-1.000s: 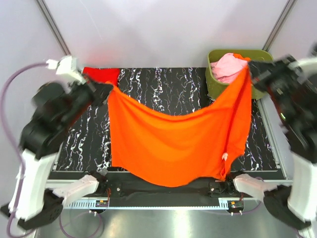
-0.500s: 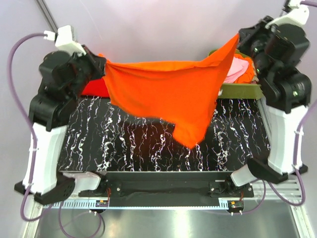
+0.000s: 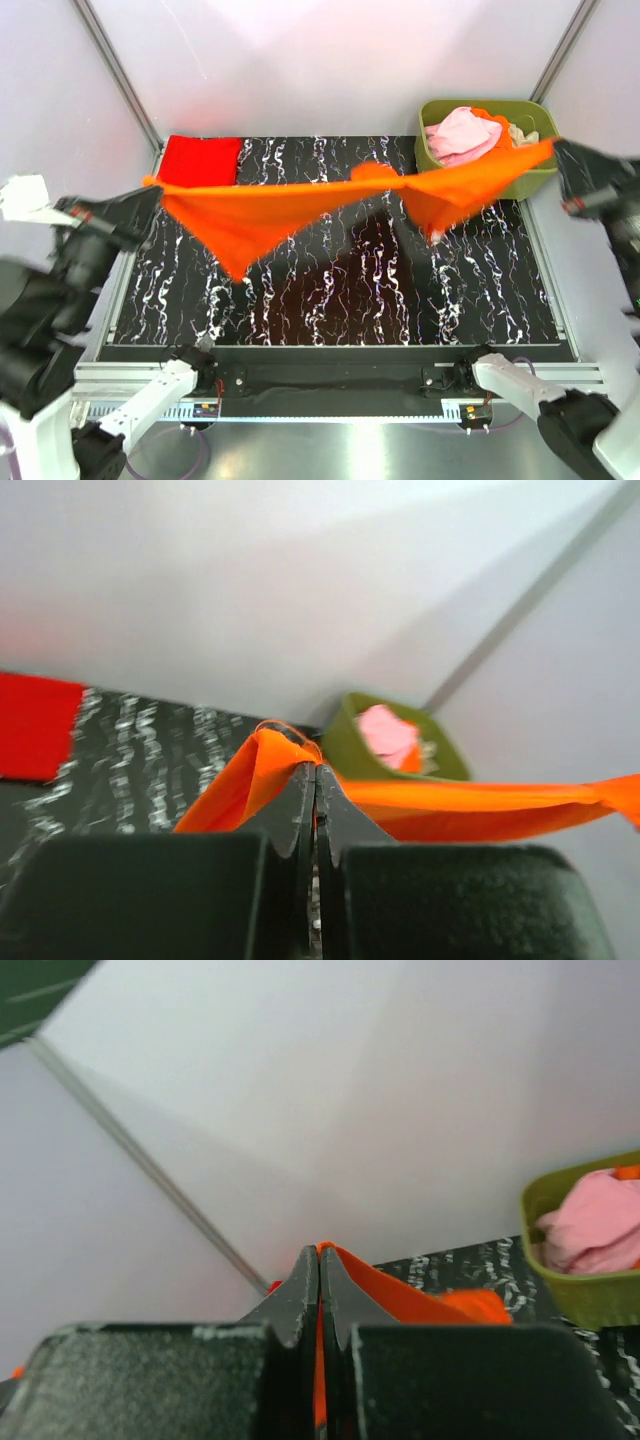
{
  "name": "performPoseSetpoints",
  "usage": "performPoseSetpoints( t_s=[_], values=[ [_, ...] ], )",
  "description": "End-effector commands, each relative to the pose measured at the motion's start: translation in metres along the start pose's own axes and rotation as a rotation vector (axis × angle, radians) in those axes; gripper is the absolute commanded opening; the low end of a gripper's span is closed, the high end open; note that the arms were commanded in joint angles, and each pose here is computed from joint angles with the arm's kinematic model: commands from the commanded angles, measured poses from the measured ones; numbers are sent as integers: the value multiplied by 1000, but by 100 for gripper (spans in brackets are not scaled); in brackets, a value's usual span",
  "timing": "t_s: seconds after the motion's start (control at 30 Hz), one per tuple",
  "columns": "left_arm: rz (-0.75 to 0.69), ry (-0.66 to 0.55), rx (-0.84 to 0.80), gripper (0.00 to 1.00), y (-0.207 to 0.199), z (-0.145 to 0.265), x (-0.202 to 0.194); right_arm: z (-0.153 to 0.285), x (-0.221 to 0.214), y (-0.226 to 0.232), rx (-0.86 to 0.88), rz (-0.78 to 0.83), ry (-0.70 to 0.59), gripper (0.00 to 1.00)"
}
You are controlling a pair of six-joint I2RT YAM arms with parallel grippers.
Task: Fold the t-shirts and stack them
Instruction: Flatten the tshirt out, then fold the tshirt
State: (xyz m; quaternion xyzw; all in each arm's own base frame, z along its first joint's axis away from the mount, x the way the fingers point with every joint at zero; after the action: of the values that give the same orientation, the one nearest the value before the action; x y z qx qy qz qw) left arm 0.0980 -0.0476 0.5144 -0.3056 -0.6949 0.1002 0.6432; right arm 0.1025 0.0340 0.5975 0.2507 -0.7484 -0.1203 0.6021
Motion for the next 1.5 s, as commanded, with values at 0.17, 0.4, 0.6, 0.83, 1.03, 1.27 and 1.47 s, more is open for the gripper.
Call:
performPoseSetpoints(
  t_s=[0.17, 0.4, 0.6, 0.83, 1.03, 1.27, 1.47],
  values=[
    [118, -84, -341, 0, -45, 57, 32, 56, 23, 22, 194, -143, -24, 0],
    [15, -75, -152, 0, -21, 11, 18, 17, 30, 13, 59, -11, -65, 0],
    [-147, 160, 193, 0, 48, -71, -70, -89, -104, -46, -203, 158, 214, 0],
    [-279, 318, 412, 0, 113, -138, -142, -155, -233, -97, -232, 195, 264, 0],
    [-167, 474, 551, 0, 192, -202, -192, -225, -341, -124, -124, 198, 334, 0],
    [-2, 616, 551, 0, 270, -264, -228, -307, -413, -139, -79, 190, 470, 0],
    [21, 611, 516, 0, 318, -299, -223, -343, -457, -158, -94, 158, 564, 0]
  ],
)
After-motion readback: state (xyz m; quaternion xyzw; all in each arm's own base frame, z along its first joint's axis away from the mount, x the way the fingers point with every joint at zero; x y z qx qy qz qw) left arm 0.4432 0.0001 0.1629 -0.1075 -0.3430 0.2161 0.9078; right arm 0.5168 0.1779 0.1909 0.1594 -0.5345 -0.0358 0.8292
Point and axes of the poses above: each gripper's point midway between its finger pads, its own z axis back along the fingers, its own y axis along the line the jaws close on, x = y × z, the point moved 7 cm from there along z, back along the fingers, and after that the axes turned 2 degrees about z, right-handed, at the moved point
